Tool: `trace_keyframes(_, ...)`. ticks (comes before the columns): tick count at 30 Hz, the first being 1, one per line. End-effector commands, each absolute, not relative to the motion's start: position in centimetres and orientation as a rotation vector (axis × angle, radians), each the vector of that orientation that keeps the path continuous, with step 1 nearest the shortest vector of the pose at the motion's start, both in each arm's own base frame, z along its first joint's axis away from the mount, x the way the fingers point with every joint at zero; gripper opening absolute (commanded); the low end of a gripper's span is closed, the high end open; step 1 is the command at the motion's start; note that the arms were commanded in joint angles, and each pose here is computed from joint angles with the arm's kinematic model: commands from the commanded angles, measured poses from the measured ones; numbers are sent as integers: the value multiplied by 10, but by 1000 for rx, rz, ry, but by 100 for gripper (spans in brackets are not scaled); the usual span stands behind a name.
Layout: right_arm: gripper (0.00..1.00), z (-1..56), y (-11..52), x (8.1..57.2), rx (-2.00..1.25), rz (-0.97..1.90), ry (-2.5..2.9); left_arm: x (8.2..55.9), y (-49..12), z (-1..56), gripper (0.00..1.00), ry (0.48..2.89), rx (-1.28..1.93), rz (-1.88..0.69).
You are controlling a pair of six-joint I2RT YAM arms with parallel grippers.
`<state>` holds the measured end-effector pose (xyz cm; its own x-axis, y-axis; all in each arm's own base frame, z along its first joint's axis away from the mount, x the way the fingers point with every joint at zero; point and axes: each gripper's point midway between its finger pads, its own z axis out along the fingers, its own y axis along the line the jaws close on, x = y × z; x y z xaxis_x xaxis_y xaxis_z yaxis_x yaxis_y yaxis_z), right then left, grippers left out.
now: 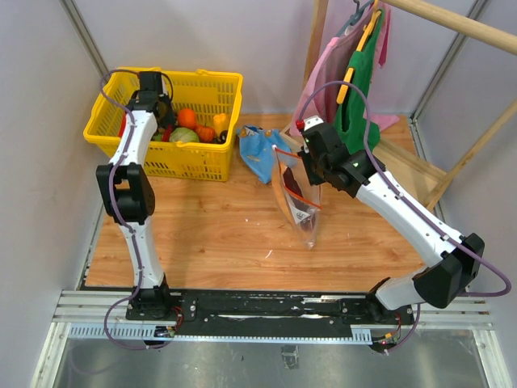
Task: Place the food in the zip-top bag and seal the zipper
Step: Pick up the fake vegetable from the bin, then place the fake vegetable in the zipper food storage bag.
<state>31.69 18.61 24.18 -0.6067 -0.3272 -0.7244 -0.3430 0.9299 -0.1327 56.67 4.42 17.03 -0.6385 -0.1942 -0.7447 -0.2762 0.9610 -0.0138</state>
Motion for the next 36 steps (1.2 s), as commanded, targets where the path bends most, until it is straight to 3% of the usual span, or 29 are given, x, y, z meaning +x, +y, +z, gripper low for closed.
trace_keyframes(1,1,260,178,320,-414,11,2219,561,33,242,0,2134,-332,4)
trace_keyframes(27,0,278,169,324,-285,-86,2085,456,-108,373,0,1906,-261,-786)
trace_keyframes(36,1,264,175,320,-231,-62,2062,403,-185,364,0,1945,-229,-1042)
